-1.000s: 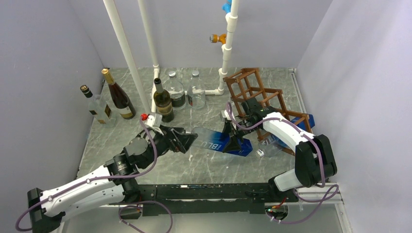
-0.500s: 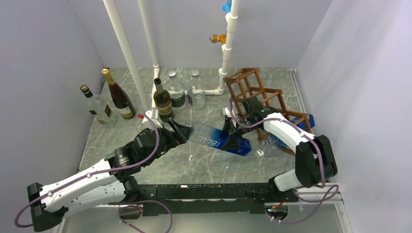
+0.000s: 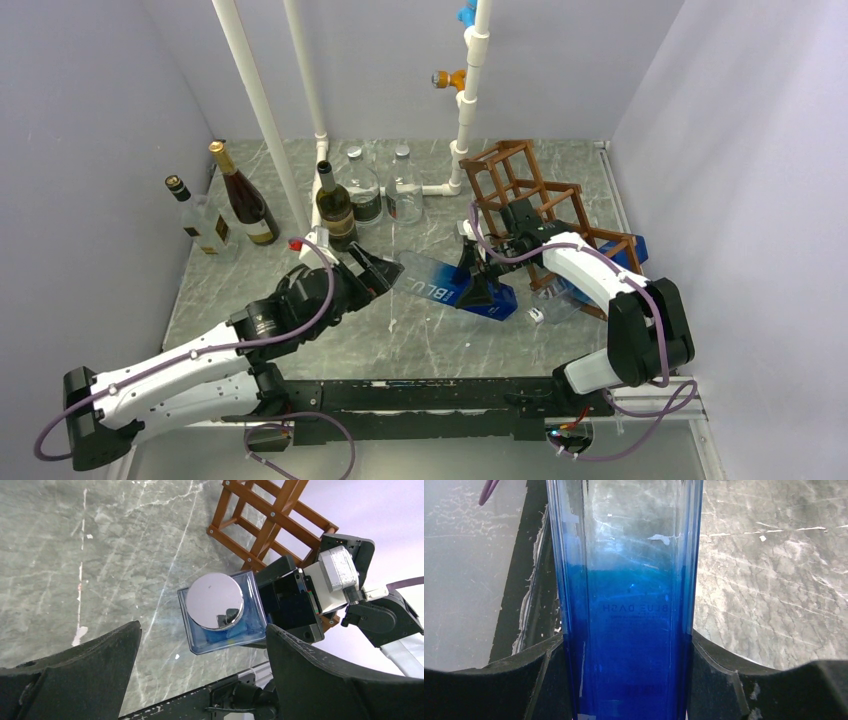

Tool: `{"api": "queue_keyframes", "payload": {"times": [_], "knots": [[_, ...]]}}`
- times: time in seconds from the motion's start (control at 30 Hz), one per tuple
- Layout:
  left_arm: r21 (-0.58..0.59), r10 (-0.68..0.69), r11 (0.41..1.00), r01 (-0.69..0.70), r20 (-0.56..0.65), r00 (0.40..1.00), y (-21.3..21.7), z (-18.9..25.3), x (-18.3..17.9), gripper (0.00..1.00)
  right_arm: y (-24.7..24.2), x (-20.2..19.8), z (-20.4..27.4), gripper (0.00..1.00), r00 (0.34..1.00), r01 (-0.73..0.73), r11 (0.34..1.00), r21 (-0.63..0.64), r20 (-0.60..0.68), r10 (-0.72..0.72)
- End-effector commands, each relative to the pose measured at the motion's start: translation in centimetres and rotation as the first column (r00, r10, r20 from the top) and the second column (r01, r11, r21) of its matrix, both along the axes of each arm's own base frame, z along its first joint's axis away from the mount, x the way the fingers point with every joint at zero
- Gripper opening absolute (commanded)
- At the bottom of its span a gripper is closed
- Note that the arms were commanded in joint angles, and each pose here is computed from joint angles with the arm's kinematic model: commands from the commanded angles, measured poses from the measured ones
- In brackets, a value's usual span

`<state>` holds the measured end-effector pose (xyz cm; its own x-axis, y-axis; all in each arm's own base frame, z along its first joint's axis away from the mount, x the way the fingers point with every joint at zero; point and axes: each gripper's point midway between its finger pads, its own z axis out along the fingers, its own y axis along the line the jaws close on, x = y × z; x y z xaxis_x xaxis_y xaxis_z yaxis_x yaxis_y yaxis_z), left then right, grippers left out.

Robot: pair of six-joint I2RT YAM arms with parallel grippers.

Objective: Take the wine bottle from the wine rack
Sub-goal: Pick up the wine bottle from the wine rack.

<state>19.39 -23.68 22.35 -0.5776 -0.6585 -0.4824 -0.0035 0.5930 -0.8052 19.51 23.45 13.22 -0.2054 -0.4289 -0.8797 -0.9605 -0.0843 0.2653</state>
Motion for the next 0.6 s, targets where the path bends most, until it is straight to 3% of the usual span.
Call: {"api": "queue_keyframes", "payload": {"times": [0.0, 0.27, 0.57], "knots": [[-0.144, -0.024, 0.989, 0.024, 0.003, 1.0, -2.1, 3.3, -0.1, 1.0, 1.1, -0.3, 4.0, 0.0, 0.997, -0.054, 0.987, 0.152, 0.067, 0.044], [-0.191, -0.04, 0.981, 0.036, -0.016, 0.999, -4.3, 3.4, 0.0, 0.99, 1.1, -0.3, 4.0, 0.0, 0.997, -0.055, 0.987, 0.152, 0.068, 0.045], [-0.221, 0.046, 0.974, -0.058, -0.057, 0.997, -5.2, 2.9, 1.1, 0.97, 1.1, -0.3, 3.9, 0.0, 0.997, -0.056, 0.987, 0.153, 0.066, 0.046]]}}
